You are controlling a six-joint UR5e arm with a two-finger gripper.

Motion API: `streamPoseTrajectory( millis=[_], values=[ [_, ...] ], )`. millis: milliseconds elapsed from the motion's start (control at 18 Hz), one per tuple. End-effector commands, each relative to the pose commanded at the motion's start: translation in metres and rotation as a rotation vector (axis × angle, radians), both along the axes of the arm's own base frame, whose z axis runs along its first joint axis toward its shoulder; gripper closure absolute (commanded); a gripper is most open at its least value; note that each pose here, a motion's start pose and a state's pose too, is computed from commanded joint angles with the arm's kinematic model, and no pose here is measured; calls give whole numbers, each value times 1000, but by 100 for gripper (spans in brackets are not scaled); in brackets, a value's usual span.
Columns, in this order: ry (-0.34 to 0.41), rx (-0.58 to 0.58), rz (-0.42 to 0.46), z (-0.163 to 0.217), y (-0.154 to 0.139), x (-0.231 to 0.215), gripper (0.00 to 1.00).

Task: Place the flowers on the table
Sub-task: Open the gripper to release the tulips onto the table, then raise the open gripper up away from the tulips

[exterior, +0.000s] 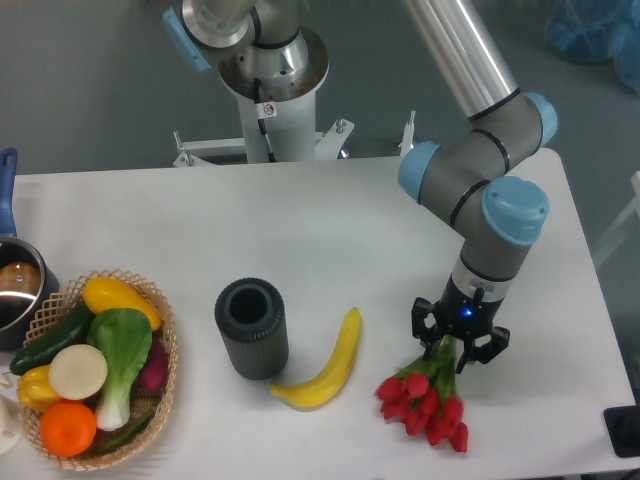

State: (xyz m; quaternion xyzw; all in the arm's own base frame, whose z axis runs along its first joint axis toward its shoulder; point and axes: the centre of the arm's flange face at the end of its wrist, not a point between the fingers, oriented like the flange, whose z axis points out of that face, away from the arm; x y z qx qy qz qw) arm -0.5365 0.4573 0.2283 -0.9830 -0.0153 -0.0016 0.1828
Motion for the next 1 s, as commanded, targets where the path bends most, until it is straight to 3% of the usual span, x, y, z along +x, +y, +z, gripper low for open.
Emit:
streamPoseTrajectory(
  millis=[56,222,389,556,722,889,1000],
  values=[
    [2,1,-1,1,0,0,36],
    [33,13,-12,17,-4,-2,0],
    [79,30,-11,48,-13,-5,0],
    [139,58,40,94,-44,-17,0],
    [162,74,75,117,-76,-20,0],
    [242,42,-13,145,-92,5,0],
    [278,-38,-21,154,-114,10,0]
  ],
)
